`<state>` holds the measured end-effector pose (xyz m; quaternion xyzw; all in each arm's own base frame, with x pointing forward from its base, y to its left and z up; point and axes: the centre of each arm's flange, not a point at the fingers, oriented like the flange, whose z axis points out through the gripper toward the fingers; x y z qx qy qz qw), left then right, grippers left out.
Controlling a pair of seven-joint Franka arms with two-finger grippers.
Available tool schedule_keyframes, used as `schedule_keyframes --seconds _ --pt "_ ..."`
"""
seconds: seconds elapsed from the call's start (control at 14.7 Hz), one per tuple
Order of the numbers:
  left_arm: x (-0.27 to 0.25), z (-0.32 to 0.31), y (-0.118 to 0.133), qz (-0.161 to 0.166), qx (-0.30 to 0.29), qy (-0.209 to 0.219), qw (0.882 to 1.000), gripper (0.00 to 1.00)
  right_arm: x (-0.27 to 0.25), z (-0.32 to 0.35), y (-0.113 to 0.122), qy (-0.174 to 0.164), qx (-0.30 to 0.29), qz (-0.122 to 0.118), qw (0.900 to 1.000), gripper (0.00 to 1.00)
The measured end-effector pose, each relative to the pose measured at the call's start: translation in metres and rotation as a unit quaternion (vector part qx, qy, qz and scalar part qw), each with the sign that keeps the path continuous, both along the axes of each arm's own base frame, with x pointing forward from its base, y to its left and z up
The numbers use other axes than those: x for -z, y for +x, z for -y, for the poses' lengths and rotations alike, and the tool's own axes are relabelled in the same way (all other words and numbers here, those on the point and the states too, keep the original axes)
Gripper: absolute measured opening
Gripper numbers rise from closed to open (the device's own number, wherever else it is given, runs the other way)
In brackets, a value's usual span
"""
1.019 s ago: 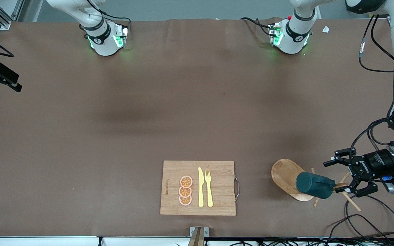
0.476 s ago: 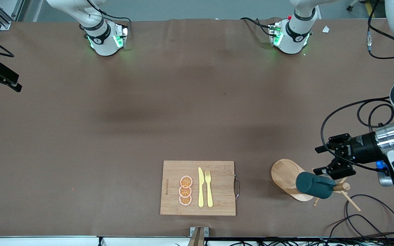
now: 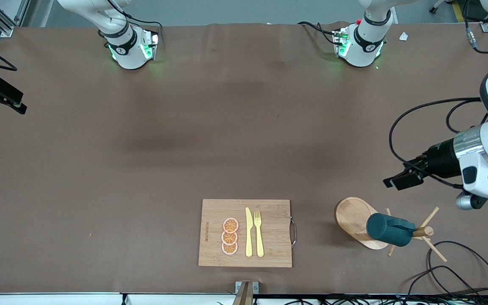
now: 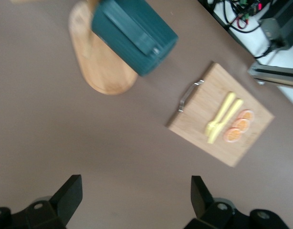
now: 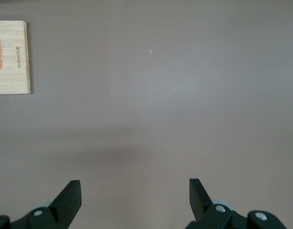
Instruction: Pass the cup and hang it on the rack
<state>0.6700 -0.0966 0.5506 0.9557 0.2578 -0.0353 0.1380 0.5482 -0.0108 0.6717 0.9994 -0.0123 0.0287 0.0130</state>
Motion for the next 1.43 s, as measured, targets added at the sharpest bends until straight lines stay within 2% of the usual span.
schedule_keyframes --seconds 0.27,0.41,0.61,1.02,1.43 --pt "-0.038 0.015 -0.03 0.012 0.057 0.089 0.994 1.0 0.0 0.001 0.0 0.0 0.0 0.0 1.0 1.0" --pt "-0.056 0.024 -0.046 0.013 0.078 0.112 0.991 1.0 0.0 0.001 0.0 0.0 0.001 0.0 1.0 1.0" --pt "-0.083 0.029 -0.065 0.026 0.112 0.125 0.985 1.0 0.002 0.001 0.0 0.0 0.001 -0.002 1.0 1.0" --pt "-0.106 0.0 -0.101 0.011 0.21 0.151 0.966 1.0 0.003 0.002 0.0 0.0 0.002 -0.003 1.0 1.0" --pt "-0.11 -0.016 -0.153 -0.001 0.227 0.155 0.962 1.0 0.004 0.002 0.001 0.0 0.002 -0.003 1.0 1.0"
